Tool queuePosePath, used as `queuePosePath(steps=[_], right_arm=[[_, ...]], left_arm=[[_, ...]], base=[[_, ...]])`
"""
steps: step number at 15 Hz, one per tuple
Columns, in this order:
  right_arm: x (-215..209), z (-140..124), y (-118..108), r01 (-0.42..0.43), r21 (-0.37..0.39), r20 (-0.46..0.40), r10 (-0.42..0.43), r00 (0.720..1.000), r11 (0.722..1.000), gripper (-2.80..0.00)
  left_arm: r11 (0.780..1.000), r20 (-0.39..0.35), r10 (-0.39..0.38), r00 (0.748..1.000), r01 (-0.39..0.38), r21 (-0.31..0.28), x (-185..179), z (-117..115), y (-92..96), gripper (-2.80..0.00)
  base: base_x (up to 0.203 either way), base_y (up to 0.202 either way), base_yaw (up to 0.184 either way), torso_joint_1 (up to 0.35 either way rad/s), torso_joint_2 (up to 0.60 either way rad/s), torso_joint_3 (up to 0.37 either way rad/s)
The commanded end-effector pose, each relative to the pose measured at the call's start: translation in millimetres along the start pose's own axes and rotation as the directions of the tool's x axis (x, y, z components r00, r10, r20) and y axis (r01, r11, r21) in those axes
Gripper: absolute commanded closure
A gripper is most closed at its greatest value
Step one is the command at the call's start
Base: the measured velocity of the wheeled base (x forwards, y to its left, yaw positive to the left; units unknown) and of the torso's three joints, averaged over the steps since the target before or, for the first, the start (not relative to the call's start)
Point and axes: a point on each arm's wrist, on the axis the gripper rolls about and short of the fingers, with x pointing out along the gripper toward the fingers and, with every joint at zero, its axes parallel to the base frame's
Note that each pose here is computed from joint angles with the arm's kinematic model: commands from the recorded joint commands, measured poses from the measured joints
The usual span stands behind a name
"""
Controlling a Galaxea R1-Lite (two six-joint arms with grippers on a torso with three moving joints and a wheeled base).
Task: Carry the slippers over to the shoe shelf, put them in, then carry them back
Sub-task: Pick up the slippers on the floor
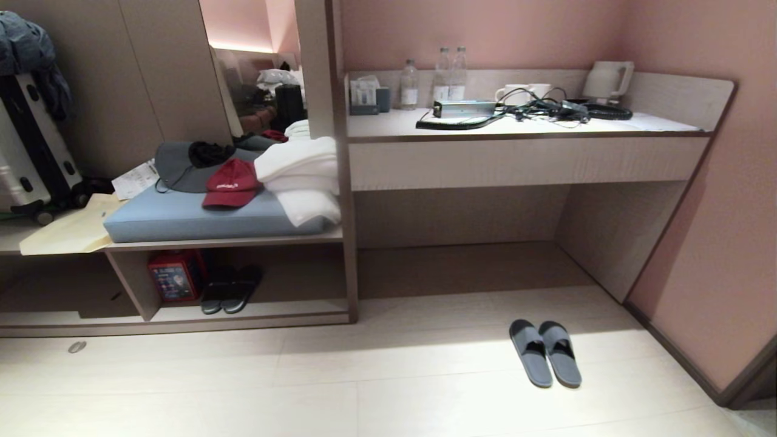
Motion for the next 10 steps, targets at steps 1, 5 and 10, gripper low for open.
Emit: queuePosePath(steps=[1,5,10], right_arm=[[0.1,0.0,0.0,0.000,-0.002,-0.002,0.000,1.000,1.000,0.00],[0.1,0.0,0.0,0.000,-0.002,-0.002,0.000,1.000,1.000,0.00],[0.1,0.0,0.0,0.000,-0.002,-0.002,0.000,1.000,1.000,0.00]], left_arm=[[1.000,-0.001,0.001,1.000,-0.001,-0.001,0.1,0.1,0.0,0.00],[1.000,0.000,0.001,1.000,-0.001,-0.004,0.0,0.0,0.0,0.00],[1.000,0.000,0.001,1.000,-0.001,-0.003,0.0,0.0,0.0,0.00]], base=[[0.000,-0.198,0.003,0.006,0.00,0.006],[0.000,-0.195,0.002,0.001,0.00,0.006],[0.000,-0.196,0.001,0.004,0.00,0.004]])
